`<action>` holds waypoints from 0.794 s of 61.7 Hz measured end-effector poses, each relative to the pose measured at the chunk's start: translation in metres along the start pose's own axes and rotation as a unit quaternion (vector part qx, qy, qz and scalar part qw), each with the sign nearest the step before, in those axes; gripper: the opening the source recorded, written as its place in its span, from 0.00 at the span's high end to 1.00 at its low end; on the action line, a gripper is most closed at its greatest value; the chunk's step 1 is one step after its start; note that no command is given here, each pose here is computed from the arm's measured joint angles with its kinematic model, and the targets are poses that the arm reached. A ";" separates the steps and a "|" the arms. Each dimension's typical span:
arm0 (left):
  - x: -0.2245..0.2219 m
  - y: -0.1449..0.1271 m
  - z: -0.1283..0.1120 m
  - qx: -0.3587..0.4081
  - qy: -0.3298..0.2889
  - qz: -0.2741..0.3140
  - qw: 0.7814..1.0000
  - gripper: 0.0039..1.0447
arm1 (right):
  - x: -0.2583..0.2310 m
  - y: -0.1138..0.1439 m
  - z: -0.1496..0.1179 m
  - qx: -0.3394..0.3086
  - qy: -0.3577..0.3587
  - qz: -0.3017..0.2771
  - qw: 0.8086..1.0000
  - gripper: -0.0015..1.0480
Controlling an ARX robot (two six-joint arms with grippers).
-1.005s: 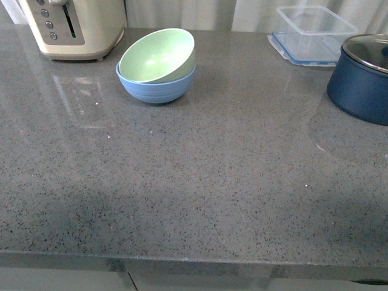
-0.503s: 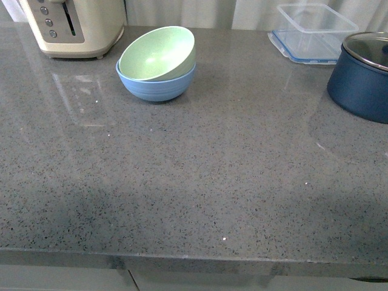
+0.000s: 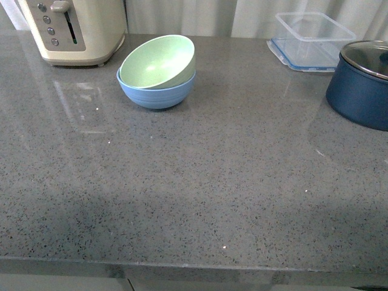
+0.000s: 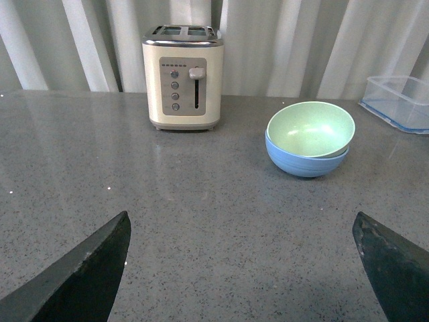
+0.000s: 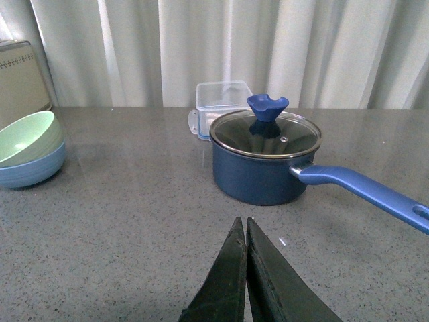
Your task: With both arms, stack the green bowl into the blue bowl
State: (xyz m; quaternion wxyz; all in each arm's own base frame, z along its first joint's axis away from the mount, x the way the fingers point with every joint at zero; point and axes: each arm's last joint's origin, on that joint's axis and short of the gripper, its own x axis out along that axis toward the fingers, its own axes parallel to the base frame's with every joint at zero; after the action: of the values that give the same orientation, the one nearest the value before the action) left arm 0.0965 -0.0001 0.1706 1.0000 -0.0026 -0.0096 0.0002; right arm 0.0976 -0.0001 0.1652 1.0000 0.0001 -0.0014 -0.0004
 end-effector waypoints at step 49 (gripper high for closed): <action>0.000 0.000 0.000 0.000 0.000 0.000 1.000 0.06 | 0.000 0.000 0.000 0.000 0.000 0.000 1.000 0.10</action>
State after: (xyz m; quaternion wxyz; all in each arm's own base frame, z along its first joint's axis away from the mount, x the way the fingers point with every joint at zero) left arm 0.0965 -0.0001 0.1706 0.9999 -0.0024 -0.0098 0.0002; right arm 0.0976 -0.0001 0.1652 1.0000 -0.0001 -0.0014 -0.0004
